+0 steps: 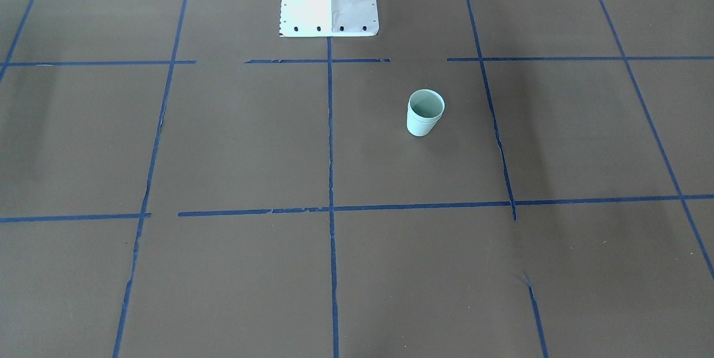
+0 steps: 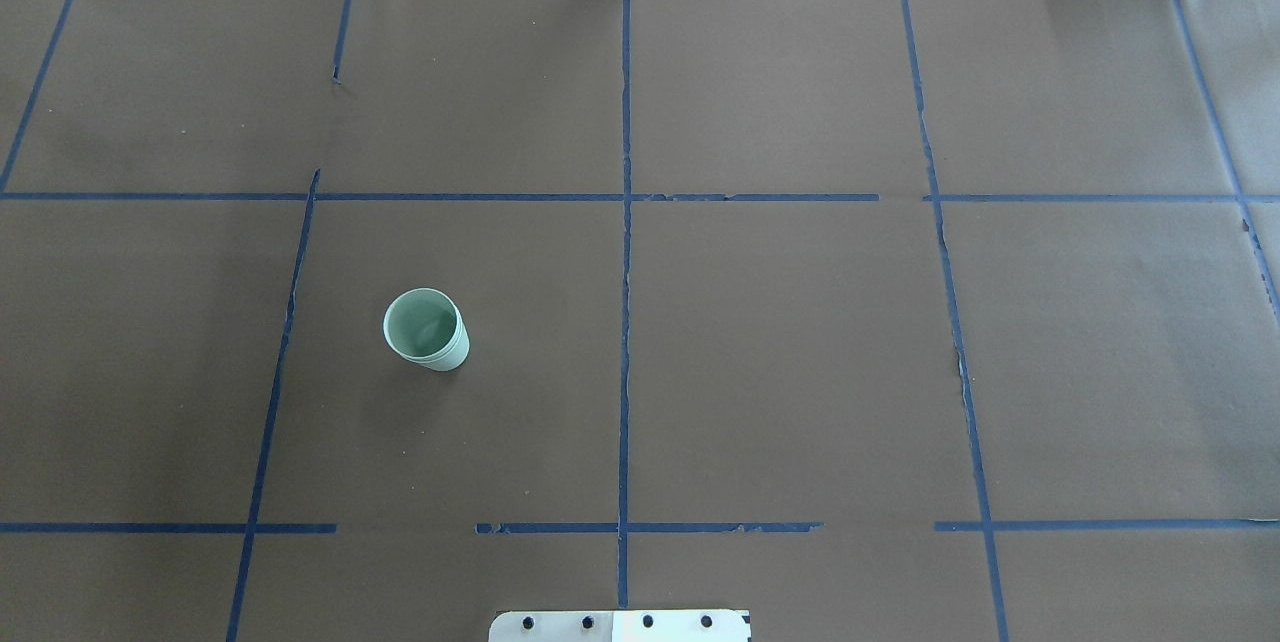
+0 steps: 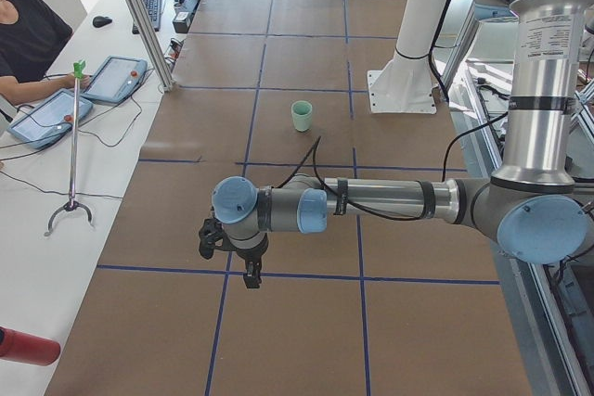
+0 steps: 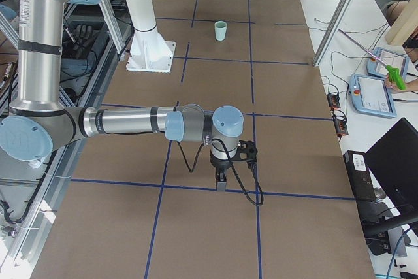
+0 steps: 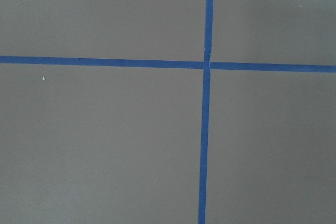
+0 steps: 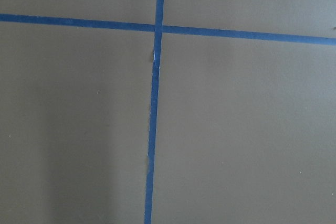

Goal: Stack cups

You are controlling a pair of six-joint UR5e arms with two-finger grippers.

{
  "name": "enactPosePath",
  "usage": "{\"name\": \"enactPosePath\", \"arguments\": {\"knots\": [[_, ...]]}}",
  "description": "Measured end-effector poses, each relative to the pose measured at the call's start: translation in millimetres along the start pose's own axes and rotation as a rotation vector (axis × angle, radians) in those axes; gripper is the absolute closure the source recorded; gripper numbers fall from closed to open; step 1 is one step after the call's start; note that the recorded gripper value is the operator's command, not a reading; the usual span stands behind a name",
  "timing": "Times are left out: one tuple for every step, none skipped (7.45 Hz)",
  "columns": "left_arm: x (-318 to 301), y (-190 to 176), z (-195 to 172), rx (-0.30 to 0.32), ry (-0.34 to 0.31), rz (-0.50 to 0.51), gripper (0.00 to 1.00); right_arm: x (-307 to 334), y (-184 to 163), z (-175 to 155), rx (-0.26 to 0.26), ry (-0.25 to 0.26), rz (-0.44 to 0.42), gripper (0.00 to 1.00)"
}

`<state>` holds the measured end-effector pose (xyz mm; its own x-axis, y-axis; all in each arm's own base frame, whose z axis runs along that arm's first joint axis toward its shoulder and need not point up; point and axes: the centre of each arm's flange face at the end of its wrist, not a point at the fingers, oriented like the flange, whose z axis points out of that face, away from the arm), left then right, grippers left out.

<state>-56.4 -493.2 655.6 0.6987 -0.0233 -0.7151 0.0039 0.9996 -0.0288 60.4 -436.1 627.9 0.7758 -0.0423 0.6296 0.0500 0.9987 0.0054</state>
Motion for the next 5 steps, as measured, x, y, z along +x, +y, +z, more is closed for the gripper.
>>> {"name": "enactPosePath", "arguments": {"knots": [[0.0, -0.1, -0.1, 0.000, -0.001, 0.000, 0.00, 0.0, 0.0, -0.1, 0.000, 0.000, 0.000, 0.00], [0.7, -0.7, -0.9, 0.002, -0.001, 0.002, 0.00, -0.1, 0.0, -0.2, 0.000, 0.000, 0.000, 0.00], [1.8, -1.2, -1.9, 0.004, -0.002, 0.004, 0.00, -0.2, 0.0, -0.2, 0.001, 0.000, 0.000, 0.00], [2.7, -1.6, -3.0, 0.006, -0.003, 0.006, 0.00, -0.1, 0.0, -0.2, 0.001, 0.000, 0.000, 0.00], [3.0, -1.6, -3.5, 0.007, -0.005, 0.007, 0.00, 0.0, 0.0, 0.0, 0.000, 0.000, 0.000, 0.00]]}}
